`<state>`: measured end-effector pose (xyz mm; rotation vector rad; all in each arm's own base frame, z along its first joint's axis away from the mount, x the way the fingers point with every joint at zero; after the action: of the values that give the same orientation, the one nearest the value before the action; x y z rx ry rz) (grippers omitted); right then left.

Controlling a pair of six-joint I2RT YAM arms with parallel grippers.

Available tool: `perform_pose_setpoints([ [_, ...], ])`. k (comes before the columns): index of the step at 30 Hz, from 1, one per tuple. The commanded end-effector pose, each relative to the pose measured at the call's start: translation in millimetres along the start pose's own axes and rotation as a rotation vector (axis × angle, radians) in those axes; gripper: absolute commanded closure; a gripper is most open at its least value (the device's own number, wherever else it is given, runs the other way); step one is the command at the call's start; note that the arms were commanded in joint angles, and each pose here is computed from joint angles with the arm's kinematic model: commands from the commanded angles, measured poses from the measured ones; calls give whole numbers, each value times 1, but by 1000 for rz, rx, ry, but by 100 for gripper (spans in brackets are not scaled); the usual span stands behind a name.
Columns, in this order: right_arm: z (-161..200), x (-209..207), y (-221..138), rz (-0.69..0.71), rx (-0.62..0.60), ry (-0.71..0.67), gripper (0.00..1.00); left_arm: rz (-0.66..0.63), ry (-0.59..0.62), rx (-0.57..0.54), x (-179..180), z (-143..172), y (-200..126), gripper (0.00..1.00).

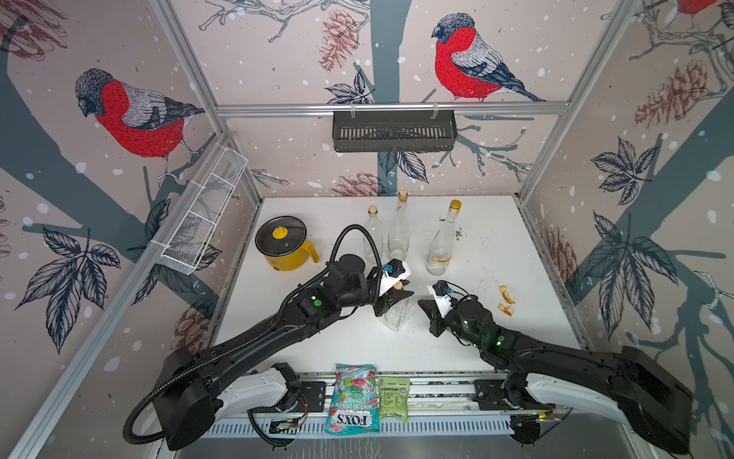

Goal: Remove the label from the bottle
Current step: Tear open the label from the bottle.

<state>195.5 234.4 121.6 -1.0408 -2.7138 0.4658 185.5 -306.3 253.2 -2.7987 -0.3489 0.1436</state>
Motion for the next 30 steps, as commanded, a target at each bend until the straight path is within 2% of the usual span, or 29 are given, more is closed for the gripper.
perform_pose_setpoints([
  [1, -8, -7, 0, 41, -26, -14, 99, 50, -18, 64, -9, 16, 1, 100],
  [30, -11, -17, -1, 55, -23, -20, 99, 88, -1, 63, -16, 15, 1, 100],
])
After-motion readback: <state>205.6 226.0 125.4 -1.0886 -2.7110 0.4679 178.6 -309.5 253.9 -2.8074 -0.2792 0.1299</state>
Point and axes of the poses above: each gripper's point midway between its finger pads, its own y axis out along the fingers, its own x axis along the line the jaws close on, z = x × y, the point moved 2 cm from there along -y, back along the fingers, and after that the axes turned 5 degrees about -y, right-handed, at the moved point
